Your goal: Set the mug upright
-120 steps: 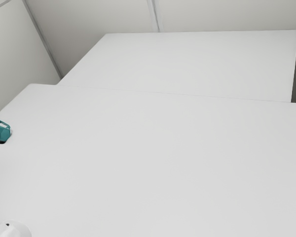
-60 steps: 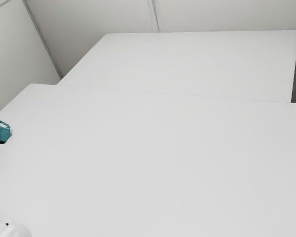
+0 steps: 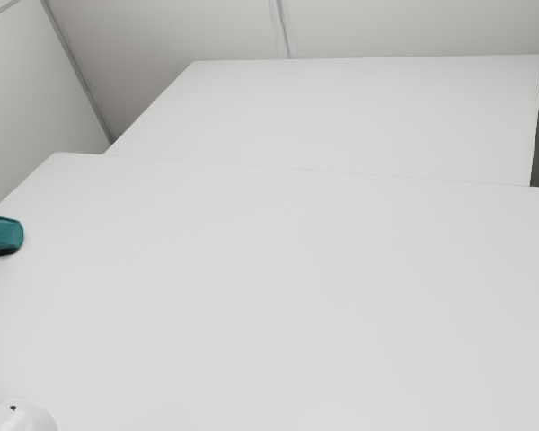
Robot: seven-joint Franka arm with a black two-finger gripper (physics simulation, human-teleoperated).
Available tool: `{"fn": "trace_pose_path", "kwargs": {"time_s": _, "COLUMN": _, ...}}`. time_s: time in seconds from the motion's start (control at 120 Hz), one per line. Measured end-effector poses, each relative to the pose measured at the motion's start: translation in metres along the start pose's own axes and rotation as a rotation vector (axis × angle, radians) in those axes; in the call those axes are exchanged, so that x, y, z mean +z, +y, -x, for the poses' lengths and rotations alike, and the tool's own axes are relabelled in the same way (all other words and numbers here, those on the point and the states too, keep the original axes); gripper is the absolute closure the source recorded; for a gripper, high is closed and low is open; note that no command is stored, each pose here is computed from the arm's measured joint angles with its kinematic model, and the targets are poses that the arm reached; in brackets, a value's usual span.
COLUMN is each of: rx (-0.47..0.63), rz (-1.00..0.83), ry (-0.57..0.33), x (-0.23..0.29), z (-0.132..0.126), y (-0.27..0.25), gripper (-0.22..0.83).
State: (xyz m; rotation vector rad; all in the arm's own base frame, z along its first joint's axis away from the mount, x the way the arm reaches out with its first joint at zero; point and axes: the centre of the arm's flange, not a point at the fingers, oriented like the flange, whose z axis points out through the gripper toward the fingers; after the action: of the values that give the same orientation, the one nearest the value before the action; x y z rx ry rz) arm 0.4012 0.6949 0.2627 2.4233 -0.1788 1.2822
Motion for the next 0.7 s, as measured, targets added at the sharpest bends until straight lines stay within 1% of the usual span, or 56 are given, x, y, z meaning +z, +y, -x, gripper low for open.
{"fn": "trace_pose_path", "kwargs": {"time_s": 0.083, "rx": 0.009, "rz": 0.029, "ry": 0.02, "x": 0.001, "z": -0.006, "y": 0.004, "gripper": 0.61}}
{"fn": "trace_pose_path", "kwargs": {"time_s": 0.192, "rx": 0.028, "rz": 0.063, "ry": 0.046, "x": -0.002, "z": -0.019, "y": 0.012, "gripper": 0.7}}
{"fn": "trace_pose_path", "kwargs": {"time_s": 0.35, "rx": 0.069, "rz": 0.1, "ry": 0.058, "x": -0.012, "z": -0.05, "y": 0.029, "gripper": 0.75}}
{"fn": "trace_pose_path", "kwargs": {"time_s": 0.433, "rx": 0.09, "rz": 0.114, "ry": 0.038, "x": -0.019, "z": -0.069, "y": 0.041, "gripper": 0.76}}
{"fn": "trace_pose_path", "kwargs": {"time_s": 0.508, "rx": 0.115, "rz": 0.129, "ry": 0.003, "x": -0.022, "z": -0.092, "y": 0.059, "gripper": 0.77}}
{"fn": "trace_pose_path", "kwargs": {"time_s": 0.7, "rx": 0.158, "rz": 0.166, "ry": -0.093, "x": -0.019, "z": -0.138, "y": 0.107, "gripper": 0.78}}
